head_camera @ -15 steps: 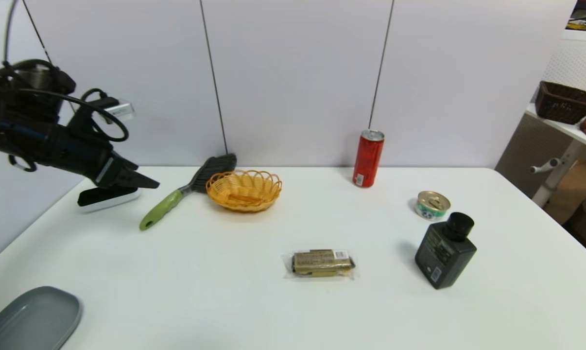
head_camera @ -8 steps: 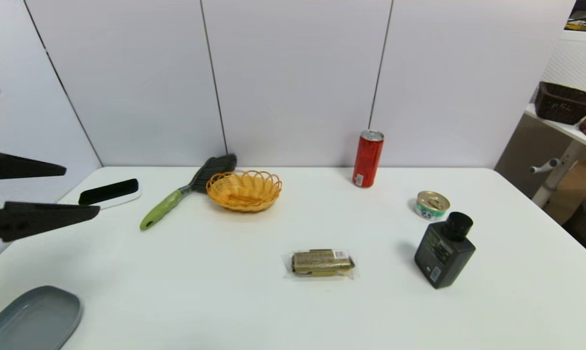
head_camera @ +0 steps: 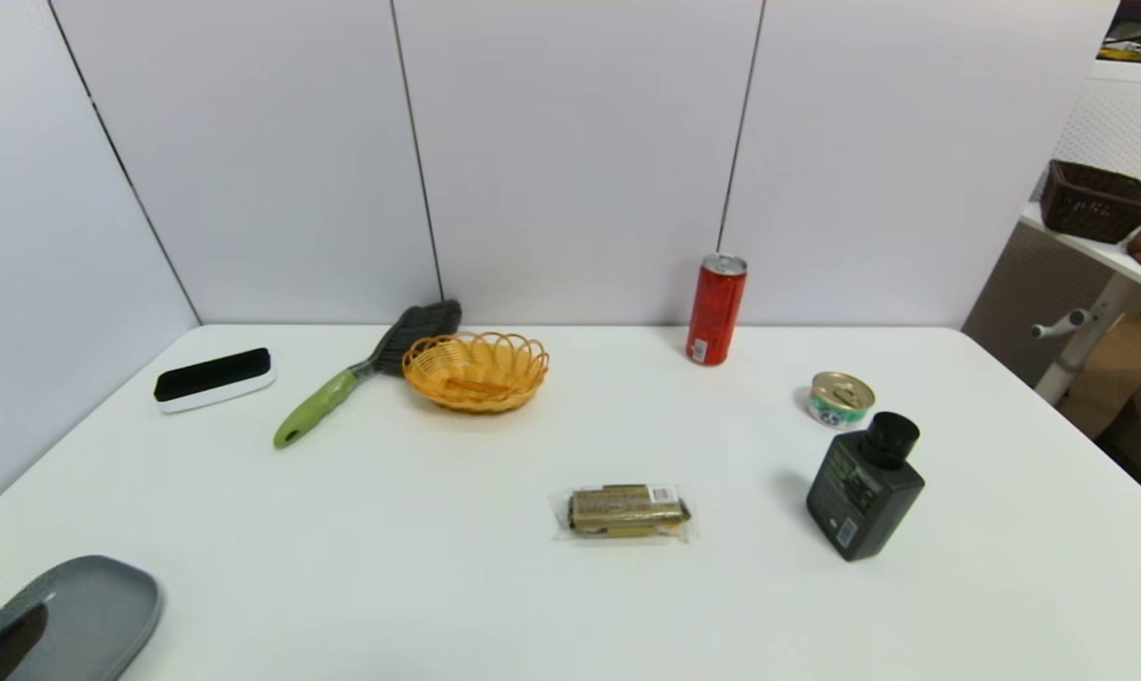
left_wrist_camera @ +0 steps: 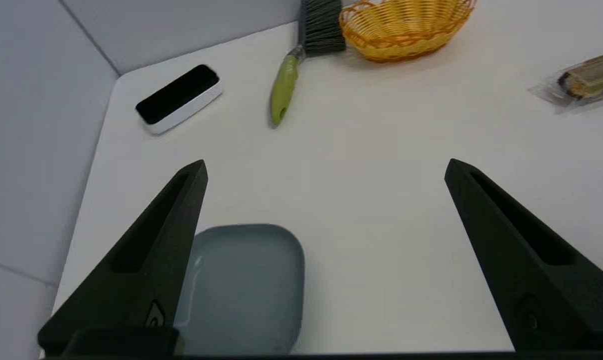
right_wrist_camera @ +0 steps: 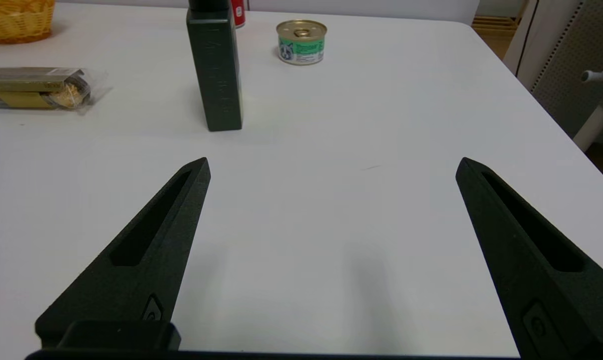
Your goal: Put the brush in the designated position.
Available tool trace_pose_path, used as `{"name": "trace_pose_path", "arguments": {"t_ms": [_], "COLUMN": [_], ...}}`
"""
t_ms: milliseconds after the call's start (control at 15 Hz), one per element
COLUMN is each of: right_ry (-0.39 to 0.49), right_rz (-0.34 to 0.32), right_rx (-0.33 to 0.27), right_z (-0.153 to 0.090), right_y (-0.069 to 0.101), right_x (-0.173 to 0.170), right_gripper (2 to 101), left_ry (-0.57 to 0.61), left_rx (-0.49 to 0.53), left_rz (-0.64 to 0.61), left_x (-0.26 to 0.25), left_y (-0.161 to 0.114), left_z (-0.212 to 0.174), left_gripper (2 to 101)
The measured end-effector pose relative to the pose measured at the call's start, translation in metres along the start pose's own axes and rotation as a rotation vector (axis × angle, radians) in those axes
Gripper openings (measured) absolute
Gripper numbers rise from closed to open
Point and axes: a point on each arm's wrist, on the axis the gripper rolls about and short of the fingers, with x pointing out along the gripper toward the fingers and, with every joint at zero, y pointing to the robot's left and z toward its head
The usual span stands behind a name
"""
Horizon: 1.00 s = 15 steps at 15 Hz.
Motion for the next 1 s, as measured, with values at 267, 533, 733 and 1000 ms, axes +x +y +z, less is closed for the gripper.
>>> {"name": "trace_pose_path", "arguments": {"t_ms": [267,533,733,1000], "right_ry": [0.000,0.000,0.000,0.000], "right_rz": [0.000,0.000,0.000,0.000], "right_rx": [0.001,0.000,0.000,0.000], "right_z": [0.000,0.000,0.000,0.000], "right_y": [0.000,0.000,0.000,0.000], "right_x": [0.000,0.000,0.000,0.000], "right_gripper": [97.3,97.3,97.3,97.3], "left_ry": [-0.010,-0.045,-0.037,-0.072], "left_rx": [-0.050,-0.104,-0.134,-0.135], "left_rz": [0.104,0.109,0.145,0.137], "left_x": [0.001,-0.001,-0.007,-0.014], "left_y": [-0.013,-0.014,-0.019,-0.028], "left_z": [-0.064,-0.070,-0.081,-0.109], "left_gripper": [96.8,97.0,97.1,97.2]}}
